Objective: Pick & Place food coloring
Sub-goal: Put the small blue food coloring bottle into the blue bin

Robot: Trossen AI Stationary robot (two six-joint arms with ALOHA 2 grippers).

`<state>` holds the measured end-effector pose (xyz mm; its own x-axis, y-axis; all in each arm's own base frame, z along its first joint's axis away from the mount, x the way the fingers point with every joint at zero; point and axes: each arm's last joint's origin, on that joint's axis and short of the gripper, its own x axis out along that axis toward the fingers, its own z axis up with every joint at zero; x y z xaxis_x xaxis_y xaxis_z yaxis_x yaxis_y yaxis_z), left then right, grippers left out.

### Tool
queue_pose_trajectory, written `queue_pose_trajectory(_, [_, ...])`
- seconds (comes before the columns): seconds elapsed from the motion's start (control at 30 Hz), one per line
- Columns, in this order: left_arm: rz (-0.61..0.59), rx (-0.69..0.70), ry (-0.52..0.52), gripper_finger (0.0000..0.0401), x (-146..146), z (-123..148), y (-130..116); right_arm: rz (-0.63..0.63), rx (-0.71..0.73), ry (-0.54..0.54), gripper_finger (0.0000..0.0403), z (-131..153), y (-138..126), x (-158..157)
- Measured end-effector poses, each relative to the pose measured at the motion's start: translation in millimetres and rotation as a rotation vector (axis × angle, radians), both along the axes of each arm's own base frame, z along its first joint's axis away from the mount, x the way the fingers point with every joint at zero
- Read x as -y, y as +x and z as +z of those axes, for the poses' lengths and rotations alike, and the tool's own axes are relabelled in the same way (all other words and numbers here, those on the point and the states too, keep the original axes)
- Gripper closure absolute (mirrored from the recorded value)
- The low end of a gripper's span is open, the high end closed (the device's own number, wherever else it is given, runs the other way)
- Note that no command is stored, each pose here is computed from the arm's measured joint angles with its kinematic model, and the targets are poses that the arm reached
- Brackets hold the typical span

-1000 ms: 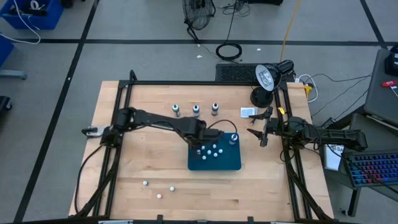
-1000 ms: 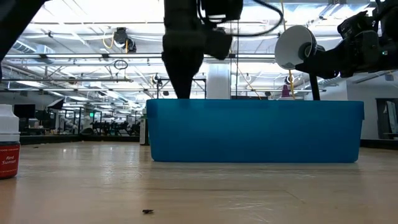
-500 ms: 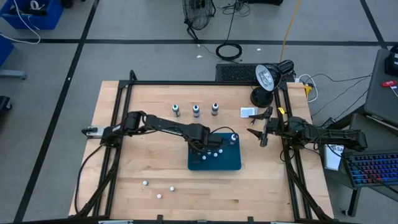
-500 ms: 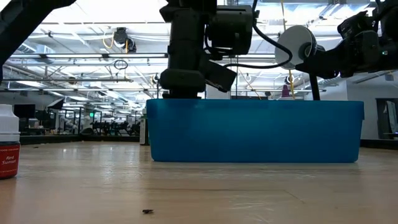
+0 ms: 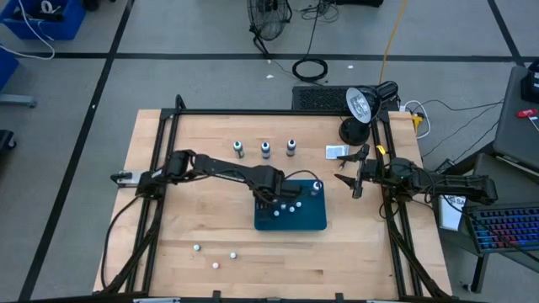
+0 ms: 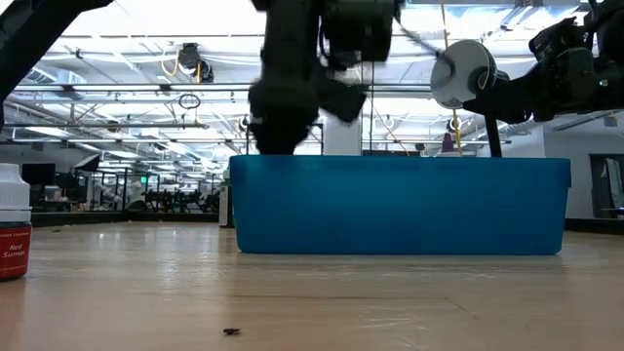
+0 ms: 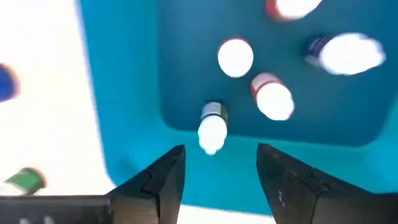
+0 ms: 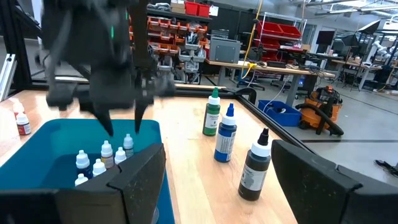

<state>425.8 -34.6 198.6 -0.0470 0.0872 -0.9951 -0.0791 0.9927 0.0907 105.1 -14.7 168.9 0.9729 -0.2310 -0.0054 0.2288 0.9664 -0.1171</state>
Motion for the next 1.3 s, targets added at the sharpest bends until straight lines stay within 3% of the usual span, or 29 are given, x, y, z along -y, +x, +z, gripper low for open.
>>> queue_pose_trajectory(0.13, [-0.023, 0.099, 0.021, 0.0198, 7.6, 47.9, -15.4, 0.000, 0.000, 0.000, 0.0124, 0.0, 0.0, 0.0])
queue_pose_trajectory(0.23, [-0.028, 0.195, 0.025, 0.0197, 24.8, 86.5, -42.8, 0.000, 0.001, 0.000, 0.0124, 0.1, 0.0, 0.0])
queue_pose_trajectory(0.33, [0.080, 0.275, 0.050, 0.0197, 42.8, 112.5, -80.1, 0.000, 0.001, 0.000, 0.0124, 0.0, 0.0, 0.0])
queue_pose_trajectory(0.43, [0.282, 0.315, 0.040, 0.0197, 59.5, 119.2, -120.6, 0.000, 0.001, 0.000, 0.0124, 0.1, 0.0, 0.0])
queue_pose_trajectory(0.6, [0.696, 0.289, -0.009, 0.0197, 91.4, 97.4, -184.3, 0.000, -0.001, 0.000, 0.0124, -0.1, 0.0, 0.0])
queue_pose_trajectory(0.77, [0.908, 0.185, -0.022, 0.0197, 111.9, 58.1, -226.0, 0.000, 0.000, 0.000, 0.0124, 0.0, 0.0, 0.0])
queue_pose_trajectory(0.87, [0.945, 0.157, -0.092, 0.0196, 124.9, 37.5, -234.6, 0.000, 0.000, 0.000, 0.0124, 0.0, 0.0, 0.0])
queue_pose_trajectory(1.17, [0.899, 0.196, -0.274, 0.0196, 141.5, 2.7, -237.5, 0.000, 0.000, 0.000, 0.0124, 0.0, 0.0, 0.0])
queue_pose_trajectory(1.3, [0.898, 0.151, -0.255, 0.0196, 139.9, -6.5, -243.9, 0.000, -0.001, 0.000, 0.0124, -0.1, 0.0, 0.0])
